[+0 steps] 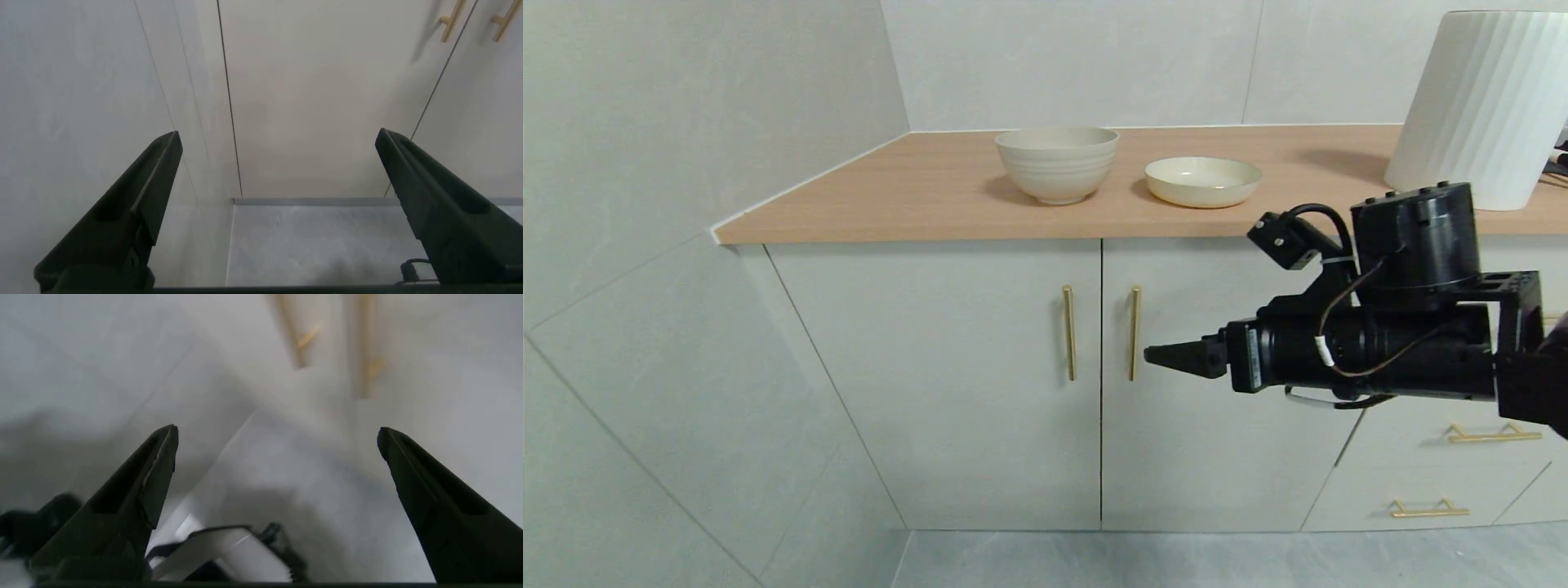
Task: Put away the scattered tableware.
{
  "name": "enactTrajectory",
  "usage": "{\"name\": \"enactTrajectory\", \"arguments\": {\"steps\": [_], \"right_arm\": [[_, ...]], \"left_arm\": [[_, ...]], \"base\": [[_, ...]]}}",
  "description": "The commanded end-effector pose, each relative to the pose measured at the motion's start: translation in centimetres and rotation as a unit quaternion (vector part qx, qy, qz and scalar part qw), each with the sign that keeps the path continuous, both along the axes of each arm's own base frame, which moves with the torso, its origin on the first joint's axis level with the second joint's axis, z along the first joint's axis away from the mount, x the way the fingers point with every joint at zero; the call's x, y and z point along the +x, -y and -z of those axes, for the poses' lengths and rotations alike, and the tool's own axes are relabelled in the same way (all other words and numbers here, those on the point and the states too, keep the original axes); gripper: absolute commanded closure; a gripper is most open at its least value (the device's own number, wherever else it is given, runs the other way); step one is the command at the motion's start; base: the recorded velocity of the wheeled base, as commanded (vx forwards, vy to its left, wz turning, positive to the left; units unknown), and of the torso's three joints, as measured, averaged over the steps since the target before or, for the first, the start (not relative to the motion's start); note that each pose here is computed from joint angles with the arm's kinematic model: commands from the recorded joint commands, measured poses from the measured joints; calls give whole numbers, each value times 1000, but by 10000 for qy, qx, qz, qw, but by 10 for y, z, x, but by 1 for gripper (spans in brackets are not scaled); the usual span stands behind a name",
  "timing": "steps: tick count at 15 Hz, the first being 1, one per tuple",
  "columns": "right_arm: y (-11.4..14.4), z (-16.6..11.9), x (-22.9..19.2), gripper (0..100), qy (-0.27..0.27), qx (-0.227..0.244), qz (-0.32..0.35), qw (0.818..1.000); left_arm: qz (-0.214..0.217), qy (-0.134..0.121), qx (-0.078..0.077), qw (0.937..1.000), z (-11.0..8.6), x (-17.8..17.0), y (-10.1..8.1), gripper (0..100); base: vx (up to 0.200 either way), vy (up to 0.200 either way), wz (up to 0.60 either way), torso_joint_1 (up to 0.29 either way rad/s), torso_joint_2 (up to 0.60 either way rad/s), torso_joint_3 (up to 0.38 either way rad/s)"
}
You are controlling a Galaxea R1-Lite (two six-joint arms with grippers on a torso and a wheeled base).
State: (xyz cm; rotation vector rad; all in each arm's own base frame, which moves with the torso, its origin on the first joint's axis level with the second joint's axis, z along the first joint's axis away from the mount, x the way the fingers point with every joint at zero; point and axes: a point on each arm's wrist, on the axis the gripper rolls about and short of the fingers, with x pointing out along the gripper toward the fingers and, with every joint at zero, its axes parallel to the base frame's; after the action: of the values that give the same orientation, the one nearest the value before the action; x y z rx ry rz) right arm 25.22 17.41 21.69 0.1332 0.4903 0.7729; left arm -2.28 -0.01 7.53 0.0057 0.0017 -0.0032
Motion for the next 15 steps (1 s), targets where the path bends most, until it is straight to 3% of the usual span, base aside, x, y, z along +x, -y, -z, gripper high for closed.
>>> {"name": "enactTrajectory", "arguments": {"steps": [1, 8, 15], "right_arm": [[-17, 25, 13, 0, -252, -173, -111, 9995], [-40, 58, 52, 0, 421, 342, 42, 9985], [-35, 72, 78, 0, 543, 622, 352, 9960]], "left_arm": [[-1, -7, 2, 10000, 0, 0, 0, 0], [-1, -7, 2, 10000, 0, 0, 0, 0], [-1, -7, 2, 10000, 0, 0, 0, 0]], "base": [[0, 0, 0, 0, 0, 0], [0, 0, 0, 0, 0, 0], [0, 0, 0, 0, 0, 0]]}}
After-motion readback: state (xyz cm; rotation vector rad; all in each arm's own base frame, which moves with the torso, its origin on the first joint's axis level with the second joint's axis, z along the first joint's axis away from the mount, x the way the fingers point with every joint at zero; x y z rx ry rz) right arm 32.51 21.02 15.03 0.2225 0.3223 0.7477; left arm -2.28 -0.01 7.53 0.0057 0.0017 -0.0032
